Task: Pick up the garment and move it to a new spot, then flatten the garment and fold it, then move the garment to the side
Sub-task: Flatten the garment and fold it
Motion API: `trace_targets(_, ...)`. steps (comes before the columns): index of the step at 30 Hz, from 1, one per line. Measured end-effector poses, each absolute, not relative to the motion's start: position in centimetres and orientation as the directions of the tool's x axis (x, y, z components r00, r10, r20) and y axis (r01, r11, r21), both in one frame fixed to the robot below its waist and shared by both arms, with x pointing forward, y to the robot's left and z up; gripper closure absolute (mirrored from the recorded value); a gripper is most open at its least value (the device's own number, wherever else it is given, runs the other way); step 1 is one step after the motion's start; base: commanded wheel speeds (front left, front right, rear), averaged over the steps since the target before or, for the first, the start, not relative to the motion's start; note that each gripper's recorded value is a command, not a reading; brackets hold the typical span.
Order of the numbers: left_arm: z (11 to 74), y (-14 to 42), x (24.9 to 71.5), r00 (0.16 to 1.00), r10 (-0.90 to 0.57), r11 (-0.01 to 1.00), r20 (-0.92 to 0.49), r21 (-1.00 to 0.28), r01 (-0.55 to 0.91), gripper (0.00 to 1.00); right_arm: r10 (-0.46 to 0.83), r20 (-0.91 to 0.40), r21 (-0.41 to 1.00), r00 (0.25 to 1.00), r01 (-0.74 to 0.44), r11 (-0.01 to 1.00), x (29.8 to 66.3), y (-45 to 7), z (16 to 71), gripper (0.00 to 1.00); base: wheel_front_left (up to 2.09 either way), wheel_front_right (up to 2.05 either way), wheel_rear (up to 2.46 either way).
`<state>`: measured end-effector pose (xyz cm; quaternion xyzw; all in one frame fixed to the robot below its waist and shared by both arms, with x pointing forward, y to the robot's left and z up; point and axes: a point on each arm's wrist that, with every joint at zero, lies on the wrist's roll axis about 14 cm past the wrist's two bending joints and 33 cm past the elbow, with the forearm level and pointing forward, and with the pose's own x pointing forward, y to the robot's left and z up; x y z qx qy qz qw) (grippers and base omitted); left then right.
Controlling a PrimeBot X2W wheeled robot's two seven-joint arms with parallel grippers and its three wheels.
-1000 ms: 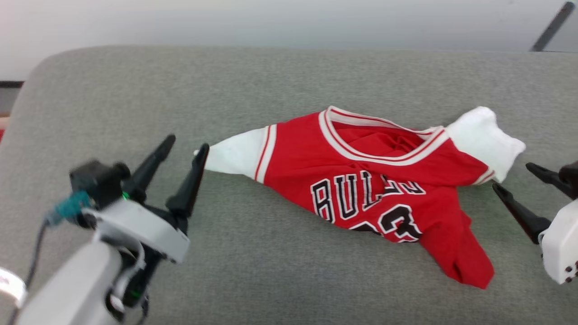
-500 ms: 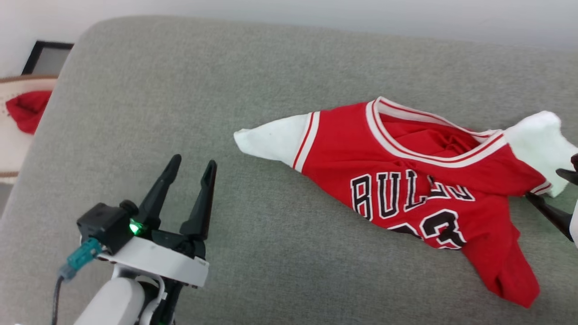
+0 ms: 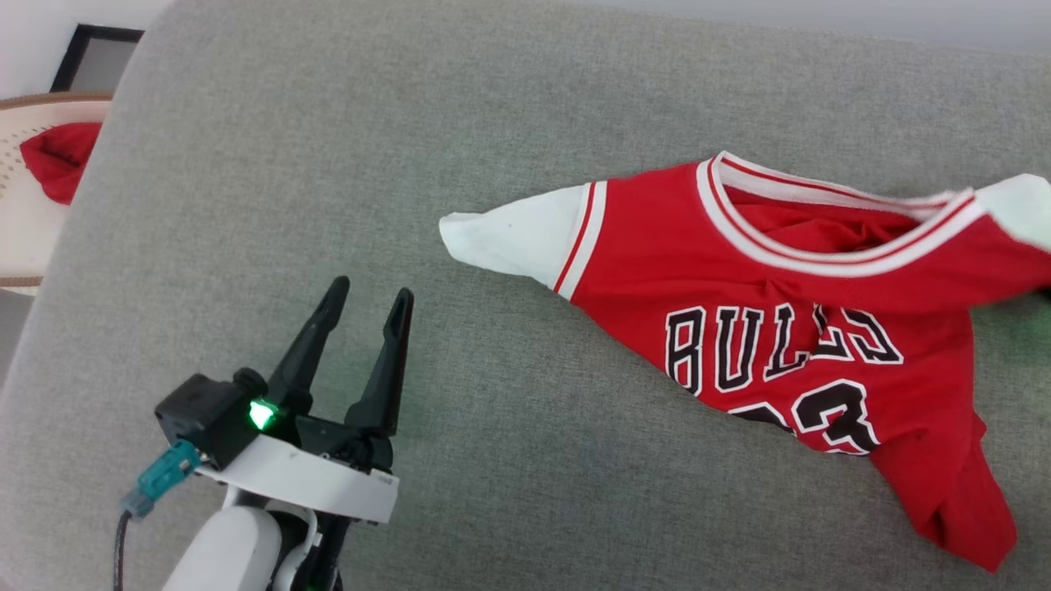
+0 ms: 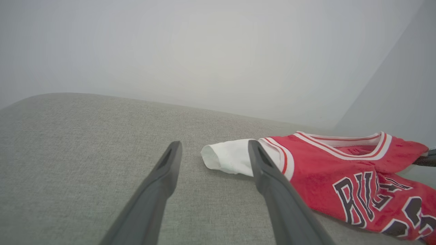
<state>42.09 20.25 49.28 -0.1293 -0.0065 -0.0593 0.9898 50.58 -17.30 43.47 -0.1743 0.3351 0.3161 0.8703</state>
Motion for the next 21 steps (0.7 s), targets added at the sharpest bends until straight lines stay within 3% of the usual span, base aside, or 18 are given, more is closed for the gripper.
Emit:
trace_targets(12,48.5,20.1,42.3,0.994,-0.107,0.95,0.021,-0.293,0.108,0.0,0.414,-0.529,0.001,0.741,-0.487,0.873,58.2,-18.0,48.8,1.0,0.0,0.0,0.0)
trace_targets(21,48.0,19.8,42.6,0.994,-0.107,0.946,0.013,-0.307,0.106,0.0,0.331,-0.596,-0.074,0.732,-0.46,0.885,61.8,-16.0,45.4,1.0,0.0,0.0,0.0)
